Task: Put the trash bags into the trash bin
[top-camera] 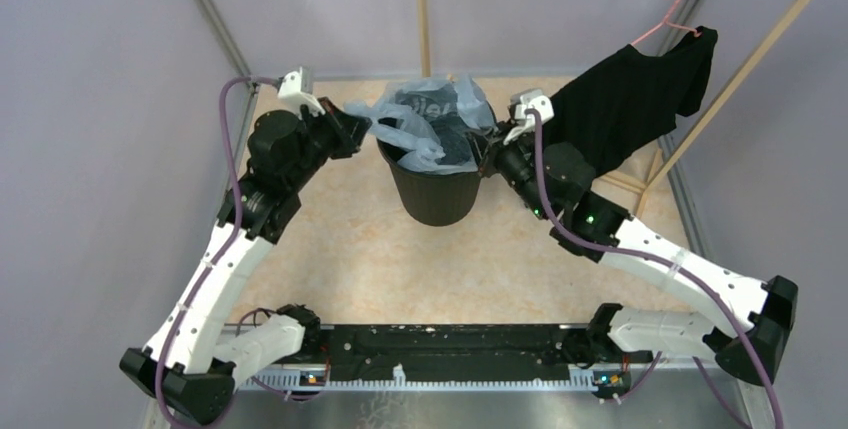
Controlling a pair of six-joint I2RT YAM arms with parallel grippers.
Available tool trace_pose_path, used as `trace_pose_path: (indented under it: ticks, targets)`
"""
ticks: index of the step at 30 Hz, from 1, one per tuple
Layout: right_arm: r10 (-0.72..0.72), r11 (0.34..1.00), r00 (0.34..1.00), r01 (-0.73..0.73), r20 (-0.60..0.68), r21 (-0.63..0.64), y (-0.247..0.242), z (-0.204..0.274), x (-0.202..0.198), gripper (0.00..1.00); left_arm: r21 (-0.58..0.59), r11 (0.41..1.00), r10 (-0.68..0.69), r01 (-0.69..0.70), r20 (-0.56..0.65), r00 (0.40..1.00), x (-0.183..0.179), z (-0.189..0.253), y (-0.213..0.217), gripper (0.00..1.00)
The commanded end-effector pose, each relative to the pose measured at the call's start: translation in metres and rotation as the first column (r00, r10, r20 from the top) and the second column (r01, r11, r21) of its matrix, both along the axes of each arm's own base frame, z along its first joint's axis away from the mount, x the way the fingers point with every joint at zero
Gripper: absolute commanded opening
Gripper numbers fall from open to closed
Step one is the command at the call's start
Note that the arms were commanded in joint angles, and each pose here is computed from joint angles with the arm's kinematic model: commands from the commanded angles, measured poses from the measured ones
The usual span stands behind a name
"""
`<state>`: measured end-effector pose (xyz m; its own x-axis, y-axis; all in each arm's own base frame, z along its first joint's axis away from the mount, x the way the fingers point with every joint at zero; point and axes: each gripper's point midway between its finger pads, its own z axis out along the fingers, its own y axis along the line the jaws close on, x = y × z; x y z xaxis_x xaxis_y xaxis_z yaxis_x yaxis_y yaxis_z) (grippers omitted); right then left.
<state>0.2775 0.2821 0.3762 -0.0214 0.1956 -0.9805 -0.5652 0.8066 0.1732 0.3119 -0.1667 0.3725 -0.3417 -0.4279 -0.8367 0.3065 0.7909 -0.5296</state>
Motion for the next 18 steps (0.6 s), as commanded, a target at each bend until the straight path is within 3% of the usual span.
trace_pose_path:
  ticks: [1, 4, 9, 14, 18]
  targets:
    - [-0.081, 0.997, 0.993, 0.082, -0.083, 0.011, -0.022, -0.021, -0.001, 0.07, 0.034, 0.994, 0.102, -0.102, 0.011, 0.995, -0.005, -0.010, 0.024, 0.01]
    - [-0.149, 0.989, 0.980, 0.147, -0.129, -0.022, -0.033, -0.043, 0.003, 0.14, 0.063, 0.990, 0.124, -0.122, -0.026, 0.992, -0.006, -0.027, 0.029, 0.00]
    - [-0.213, 0.977, 0.957, 0.209, -0.198, -0.038, -0.048, -0.066, 0.015, 0.48, 0.105, 0.985, 0.141, -0.133, -0.075, 0.987, -0.007, -0.055, 0.033, 0.00]
    - [-0.221, 0.975, 0.933, 0.211, -0.283, -0.064, -0.060, -0.082, 0.020, 0.60, 0.101, 0.986, 0.139, -0.129, -0.099, 0.985, -0.011, -0.075, 0.033, 0.00]
    - [-0.197, 0.980, 0.950, 0.182, -0.243, -0.083, -0.060, -0.070, 0.018, 0.69, 0.089, 0.990, 0.114, -0.106, -0.096, 0.989, -0.014, -0.081, 0.029, 0.00]
